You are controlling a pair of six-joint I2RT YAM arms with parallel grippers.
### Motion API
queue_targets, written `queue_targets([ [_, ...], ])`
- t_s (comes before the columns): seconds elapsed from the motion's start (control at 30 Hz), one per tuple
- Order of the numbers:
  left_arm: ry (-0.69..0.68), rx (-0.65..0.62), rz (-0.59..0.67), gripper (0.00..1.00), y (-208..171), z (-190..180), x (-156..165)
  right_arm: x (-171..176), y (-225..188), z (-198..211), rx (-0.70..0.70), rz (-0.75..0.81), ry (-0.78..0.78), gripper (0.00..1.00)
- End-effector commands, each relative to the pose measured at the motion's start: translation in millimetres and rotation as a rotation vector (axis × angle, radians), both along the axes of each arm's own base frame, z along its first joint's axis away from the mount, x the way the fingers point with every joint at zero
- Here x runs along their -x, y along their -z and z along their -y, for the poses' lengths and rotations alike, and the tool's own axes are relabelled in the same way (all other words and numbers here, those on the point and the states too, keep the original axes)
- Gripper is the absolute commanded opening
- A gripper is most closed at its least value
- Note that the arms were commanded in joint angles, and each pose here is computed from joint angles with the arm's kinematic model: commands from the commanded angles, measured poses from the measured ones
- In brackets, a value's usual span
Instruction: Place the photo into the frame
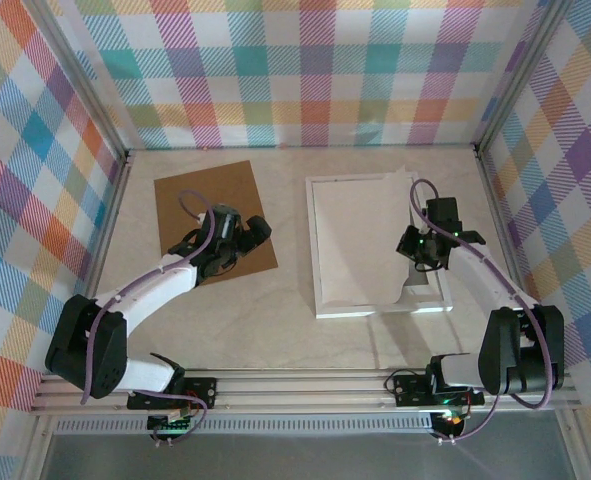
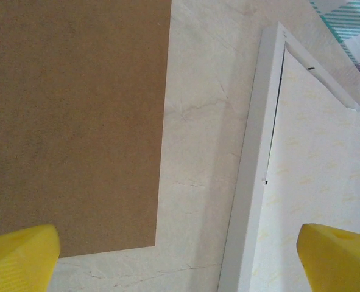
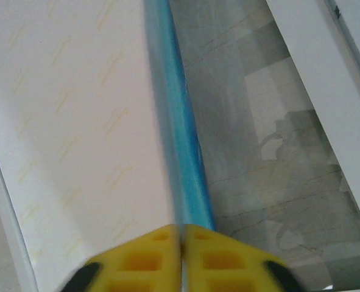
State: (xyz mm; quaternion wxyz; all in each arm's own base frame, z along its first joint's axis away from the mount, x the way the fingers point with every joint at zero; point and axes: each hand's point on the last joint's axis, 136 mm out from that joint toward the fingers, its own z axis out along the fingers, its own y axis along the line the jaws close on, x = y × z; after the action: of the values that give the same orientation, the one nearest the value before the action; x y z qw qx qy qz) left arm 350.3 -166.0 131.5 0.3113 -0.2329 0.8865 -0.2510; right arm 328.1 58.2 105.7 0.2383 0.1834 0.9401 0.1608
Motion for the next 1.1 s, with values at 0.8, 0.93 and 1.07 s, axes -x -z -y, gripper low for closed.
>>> queue_targets([
  [0.8,-0.025,-0.038,0.023,1.00,-11.6,-12.0,0.2,-9.8,-7.6,89.2,0.539,-0.149,0.126,0.99],
  [0.93,-0.041,-0.080,0.027,1.00,-9.3,-19.3,-4.3,-15.3,-27.3,77.3,0.464,-0.074,0.116,0.99],
  [1.07,-0.108,-0.140,0.014,1.00,2.6,-46.3,-16.5,-21.3,-44.7,32.9,0.218,0.047,0.024,0.99],
])
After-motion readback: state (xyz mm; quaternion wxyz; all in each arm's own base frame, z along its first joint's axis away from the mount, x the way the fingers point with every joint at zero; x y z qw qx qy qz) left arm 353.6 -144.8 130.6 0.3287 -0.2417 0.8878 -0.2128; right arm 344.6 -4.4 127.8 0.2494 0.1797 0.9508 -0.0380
